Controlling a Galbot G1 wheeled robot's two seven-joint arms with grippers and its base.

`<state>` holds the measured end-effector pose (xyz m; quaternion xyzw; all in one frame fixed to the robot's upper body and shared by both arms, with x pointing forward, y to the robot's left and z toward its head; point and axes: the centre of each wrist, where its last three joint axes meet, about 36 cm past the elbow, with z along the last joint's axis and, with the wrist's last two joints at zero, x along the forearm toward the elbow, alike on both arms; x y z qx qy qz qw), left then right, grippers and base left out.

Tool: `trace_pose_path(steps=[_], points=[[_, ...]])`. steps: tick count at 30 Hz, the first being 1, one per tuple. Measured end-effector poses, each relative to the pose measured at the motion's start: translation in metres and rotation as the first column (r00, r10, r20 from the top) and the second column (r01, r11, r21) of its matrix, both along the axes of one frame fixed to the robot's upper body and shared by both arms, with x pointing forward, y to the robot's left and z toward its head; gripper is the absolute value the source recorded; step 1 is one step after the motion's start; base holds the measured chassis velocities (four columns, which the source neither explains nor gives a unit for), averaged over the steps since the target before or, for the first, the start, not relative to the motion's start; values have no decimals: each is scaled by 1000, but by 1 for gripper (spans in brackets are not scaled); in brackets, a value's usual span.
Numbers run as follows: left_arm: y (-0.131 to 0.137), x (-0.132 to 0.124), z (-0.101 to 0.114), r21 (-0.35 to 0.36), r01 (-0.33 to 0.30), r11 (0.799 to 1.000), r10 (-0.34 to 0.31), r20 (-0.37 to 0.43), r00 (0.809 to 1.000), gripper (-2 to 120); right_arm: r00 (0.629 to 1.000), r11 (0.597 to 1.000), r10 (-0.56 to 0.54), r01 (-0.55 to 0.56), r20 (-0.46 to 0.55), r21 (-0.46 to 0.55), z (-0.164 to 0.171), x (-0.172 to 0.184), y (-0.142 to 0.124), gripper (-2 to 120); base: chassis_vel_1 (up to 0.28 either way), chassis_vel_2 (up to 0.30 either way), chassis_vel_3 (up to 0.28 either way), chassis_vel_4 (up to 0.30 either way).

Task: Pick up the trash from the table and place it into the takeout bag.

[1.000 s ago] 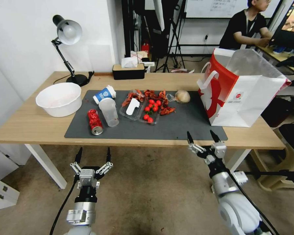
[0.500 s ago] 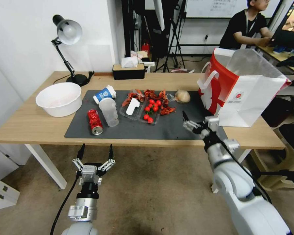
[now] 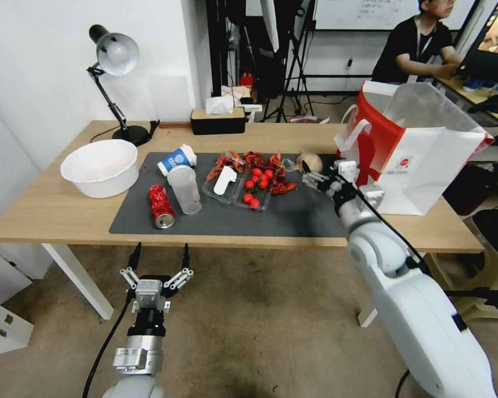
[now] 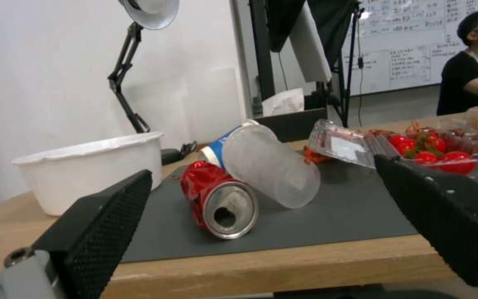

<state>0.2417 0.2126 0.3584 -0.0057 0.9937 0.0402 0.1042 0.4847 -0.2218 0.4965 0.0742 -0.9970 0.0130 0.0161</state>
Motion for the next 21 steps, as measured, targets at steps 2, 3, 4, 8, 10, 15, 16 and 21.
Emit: trace_pose_path(steps=[2,3,4,8,10,15,16,21], points=[[0,0,0,1,-2,1000,2,0,1000,100,1000,1000,-2,2,-5,-1,1,4,2,100,0,0,0,0],[1,0,0,1,-3,1000,3,0,1000,100,1000,1000,-3,3,-9,0,1,8,3,100,0,0,0,0],[1,0,0,1,-3,1000,3,0,1000,100,1000,1000,-3,3,-9,0,1,8,3,100,0,0,0,0],[1,0,0,1,-4,1000,4,0,1000,100,1000,1000,-5,5,-16,2,2,14,5,100,0,0,0,0],[1,0,0,1,-5,1000,5,0,1000,100,1000,1000,-6,6,-22,4,2,20,7,100,0,0,0,0],[1,0,0,1,-5,1000,5,-1,1000,100,999,1000,-10,10,-45,4,4,36,13,100,0,0,0,0],[1,0,0,1,-5,1000,5,-1,1000,100,999,1000,-10,10,-45,4,4,36,13,100,0,0,0,0],[1,0,-1,1,-6,1000,6,-4,1000,100,998,1000,-26,26,-64,-1,5,52,15,100,0,0,0,0]])
